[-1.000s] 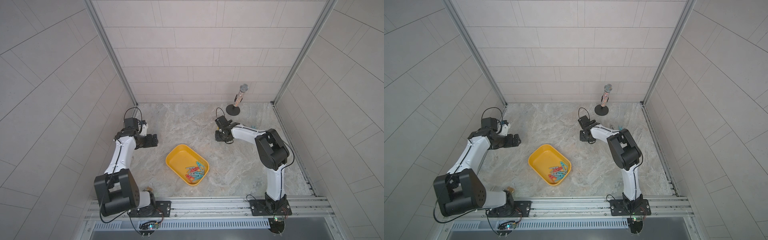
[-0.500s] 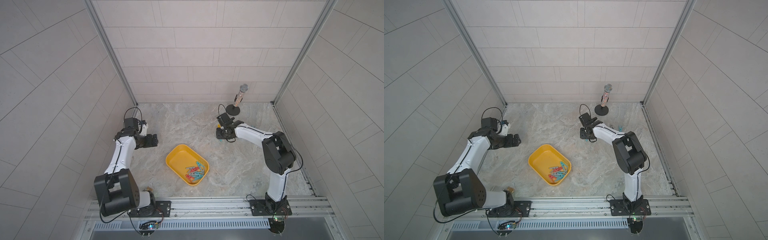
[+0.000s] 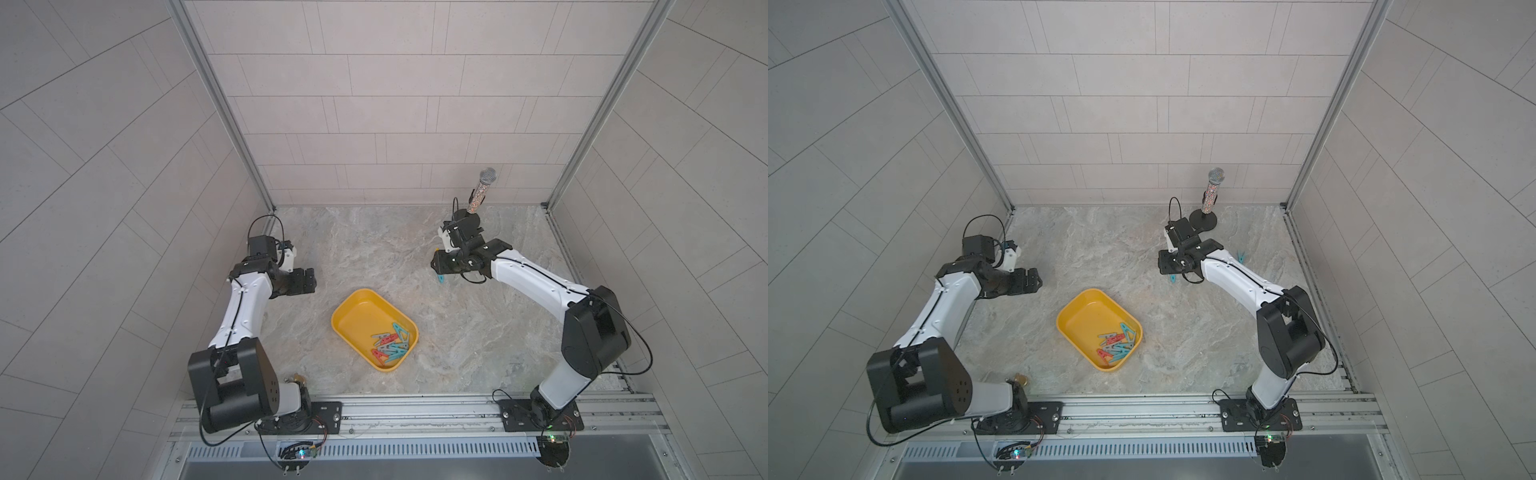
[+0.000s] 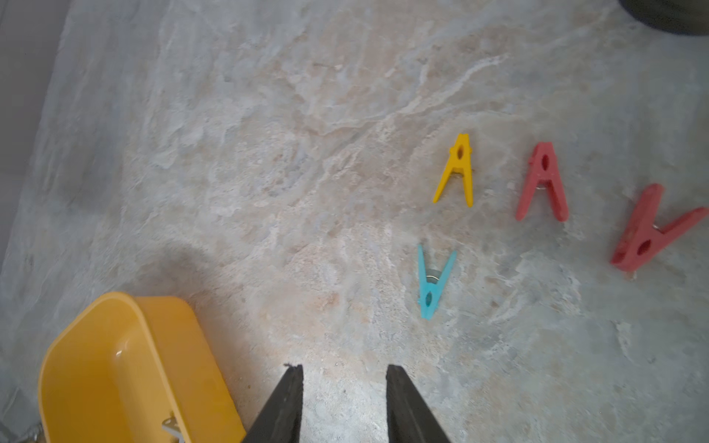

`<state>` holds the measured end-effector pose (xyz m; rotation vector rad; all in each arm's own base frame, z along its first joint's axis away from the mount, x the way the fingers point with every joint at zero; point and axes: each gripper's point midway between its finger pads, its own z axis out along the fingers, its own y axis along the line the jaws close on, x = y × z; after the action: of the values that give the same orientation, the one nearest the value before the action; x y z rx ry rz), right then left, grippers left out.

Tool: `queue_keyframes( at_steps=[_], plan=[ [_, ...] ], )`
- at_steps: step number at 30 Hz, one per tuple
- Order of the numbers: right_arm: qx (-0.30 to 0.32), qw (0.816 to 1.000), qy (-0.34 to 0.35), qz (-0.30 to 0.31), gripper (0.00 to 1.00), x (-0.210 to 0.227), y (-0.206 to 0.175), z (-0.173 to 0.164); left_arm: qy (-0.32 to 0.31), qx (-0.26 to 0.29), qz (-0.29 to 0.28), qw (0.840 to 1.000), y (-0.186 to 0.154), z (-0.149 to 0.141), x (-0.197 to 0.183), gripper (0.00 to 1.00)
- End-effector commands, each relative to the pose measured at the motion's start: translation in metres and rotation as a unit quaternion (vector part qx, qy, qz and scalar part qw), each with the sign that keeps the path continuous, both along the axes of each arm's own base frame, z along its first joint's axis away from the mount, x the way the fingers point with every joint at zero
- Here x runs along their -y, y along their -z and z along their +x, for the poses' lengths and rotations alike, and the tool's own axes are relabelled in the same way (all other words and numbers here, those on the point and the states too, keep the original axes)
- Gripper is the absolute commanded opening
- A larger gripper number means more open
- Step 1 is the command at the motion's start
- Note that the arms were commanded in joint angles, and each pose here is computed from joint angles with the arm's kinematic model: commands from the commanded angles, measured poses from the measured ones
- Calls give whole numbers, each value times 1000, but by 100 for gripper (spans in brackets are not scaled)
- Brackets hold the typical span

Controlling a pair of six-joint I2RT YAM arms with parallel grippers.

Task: Take the clothespins out of the storage box
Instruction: Pick up the clothespin from the storage box.

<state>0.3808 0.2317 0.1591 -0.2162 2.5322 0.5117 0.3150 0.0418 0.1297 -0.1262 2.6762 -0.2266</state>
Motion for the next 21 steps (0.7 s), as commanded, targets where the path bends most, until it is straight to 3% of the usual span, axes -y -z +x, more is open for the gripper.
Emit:
queue_keyframes(
  at_steps=[1,6,12,15,21],
  plan=[
    [4,995,-95,4,39,-27,-10,-31,-6,6,-1,1000,-6,3,-3,100],
    [17,976,-219,-4,39,-70,-17,-71,-5,4,-1,1000,-5,3,-3,100],
    [15,928,-370,-50,38,-121,1,-130,-5,3,0,1000,-4,3,-3,100],
    [5,910,-410,-65,37,-141,17,-149,-6,3,0,1000,-4,3,-3,100],
    [-6,893,-444,-77,37,-171,42,-166,-6,3,0,1000,-4,3,-4,100]
  ],
)
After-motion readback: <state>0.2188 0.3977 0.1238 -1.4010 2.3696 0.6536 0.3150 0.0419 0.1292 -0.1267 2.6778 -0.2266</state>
